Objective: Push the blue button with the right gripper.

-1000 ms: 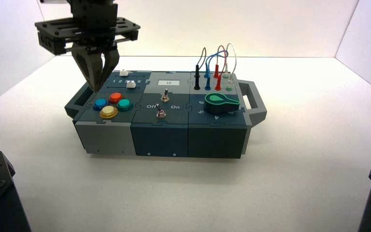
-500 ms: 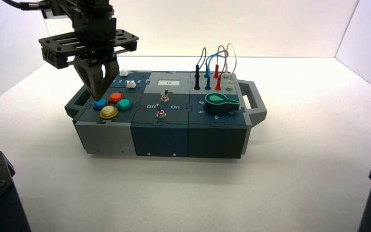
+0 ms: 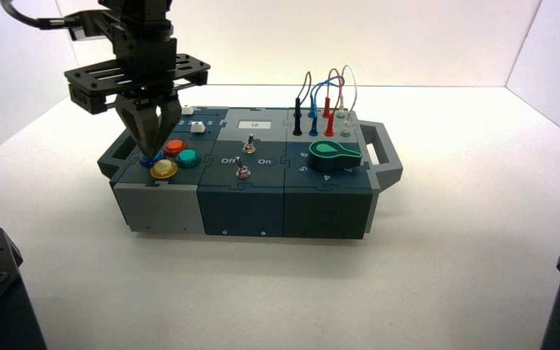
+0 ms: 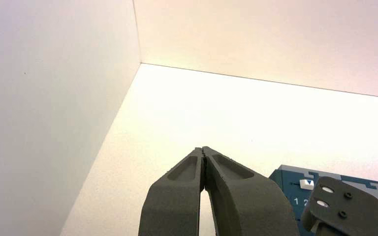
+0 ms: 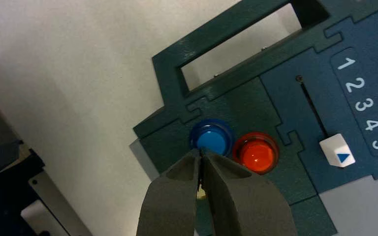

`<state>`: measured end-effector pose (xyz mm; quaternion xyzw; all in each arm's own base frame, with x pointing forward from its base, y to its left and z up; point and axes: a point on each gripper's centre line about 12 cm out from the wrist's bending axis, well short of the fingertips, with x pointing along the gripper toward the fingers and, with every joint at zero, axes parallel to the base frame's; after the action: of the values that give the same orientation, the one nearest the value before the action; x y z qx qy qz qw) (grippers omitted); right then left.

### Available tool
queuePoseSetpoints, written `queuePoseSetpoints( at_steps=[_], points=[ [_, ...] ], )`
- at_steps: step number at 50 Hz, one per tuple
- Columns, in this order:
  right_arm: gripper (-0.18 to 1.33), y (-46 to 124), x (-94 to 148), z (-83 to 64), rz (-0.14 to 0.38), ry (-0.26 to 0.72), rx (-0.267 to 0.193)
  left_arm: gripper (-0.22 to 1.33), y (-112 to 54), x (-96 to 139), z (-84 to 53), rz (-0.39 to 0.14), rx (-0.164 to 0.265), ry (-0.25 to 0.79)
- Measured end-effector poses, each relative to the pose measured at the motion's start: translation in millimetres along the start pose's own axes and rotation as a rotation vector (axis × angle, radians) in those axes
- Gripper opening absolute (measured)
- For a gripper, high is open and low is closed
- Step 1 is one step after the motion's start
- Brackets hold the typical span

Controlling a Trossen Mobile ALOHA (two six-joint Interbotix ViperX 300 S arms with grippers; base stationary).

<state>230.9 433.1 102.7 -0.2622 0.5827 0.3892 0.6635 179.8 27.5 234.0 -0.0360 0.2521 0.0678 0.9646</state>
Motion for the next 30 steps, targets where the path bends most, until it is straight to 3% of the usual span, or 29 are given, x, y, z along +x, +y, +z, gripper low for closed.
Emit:
queuePoseSetpoints(
  at_steps=[30],
  points=[
    [-0.14, -3.8, 2.3, 1.7, -0.002, 0.001, 0.008, -0.16, 0.4, 1.7, -1.2, 0.002, 0.002, 0.011]
  ],
)
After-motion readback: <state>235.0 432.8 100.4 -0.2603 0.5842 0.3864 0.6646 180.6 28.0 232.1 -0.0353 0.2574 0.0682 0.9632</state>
